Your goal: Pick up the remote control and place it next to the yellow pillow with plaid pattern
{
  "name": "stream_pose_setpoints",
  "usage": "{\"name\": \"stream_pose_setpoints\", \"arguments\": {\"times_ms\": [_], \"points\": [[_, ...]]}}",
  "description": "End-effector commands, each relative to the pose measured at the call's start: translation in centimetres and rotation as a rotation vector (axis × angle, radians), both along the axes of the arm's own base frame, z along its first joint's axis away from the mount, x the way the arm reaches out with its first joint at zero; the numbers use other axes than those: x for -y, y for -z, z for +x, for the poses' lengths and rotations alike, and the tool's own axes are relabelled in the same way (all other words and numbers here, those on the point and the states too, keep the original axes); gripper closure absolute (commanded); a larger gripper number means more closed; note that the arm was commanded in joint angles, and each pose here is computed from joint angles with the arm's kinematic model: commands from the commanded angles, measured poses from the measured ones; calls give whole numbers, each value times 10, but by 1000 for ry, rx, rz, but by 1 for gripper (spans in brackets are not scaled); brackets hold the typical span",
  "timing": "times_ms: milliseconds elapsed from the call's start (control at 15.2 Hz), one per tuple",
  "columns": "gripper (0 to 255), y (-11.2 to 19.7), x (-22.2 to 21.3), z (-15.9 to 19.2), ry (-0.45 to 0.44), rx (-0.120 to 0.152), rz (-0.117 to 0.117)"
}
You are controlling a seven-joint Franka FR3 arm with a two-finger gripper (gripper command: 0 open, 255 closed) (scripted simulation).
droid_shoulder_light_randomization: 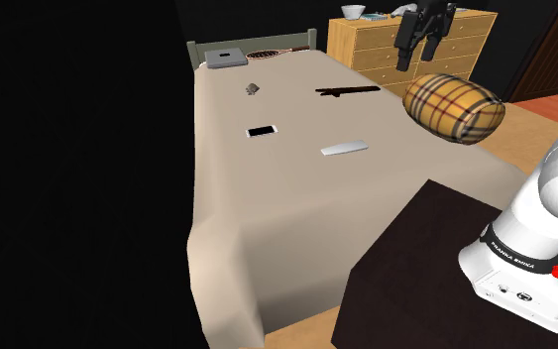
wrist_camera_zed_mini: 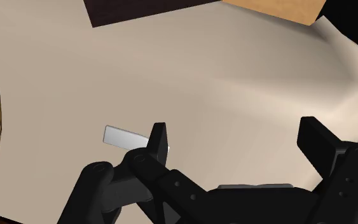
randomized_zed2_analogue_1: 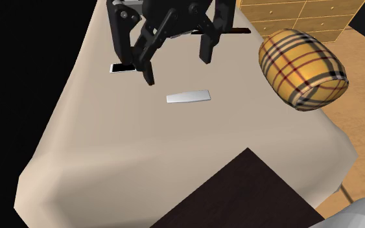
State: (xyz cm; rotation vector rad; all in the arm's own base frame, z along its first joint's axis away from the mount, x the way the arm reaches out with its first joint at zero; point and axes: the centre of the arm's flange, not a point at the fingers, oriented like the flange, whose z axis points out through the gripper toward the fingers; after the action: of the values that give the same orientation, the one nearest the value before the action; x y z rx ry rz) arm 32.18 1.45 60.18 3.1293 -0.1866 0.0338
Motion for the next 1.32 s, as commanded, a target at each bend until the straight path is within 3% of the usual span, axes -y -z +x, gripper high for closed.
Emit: {"name": "stream_pose_setpoints", "arguments": {"times_ms": [0,1254], "points": [[0,0,0,0,0,0,0],[0,182,149,85,-507,-11,-7]]}}
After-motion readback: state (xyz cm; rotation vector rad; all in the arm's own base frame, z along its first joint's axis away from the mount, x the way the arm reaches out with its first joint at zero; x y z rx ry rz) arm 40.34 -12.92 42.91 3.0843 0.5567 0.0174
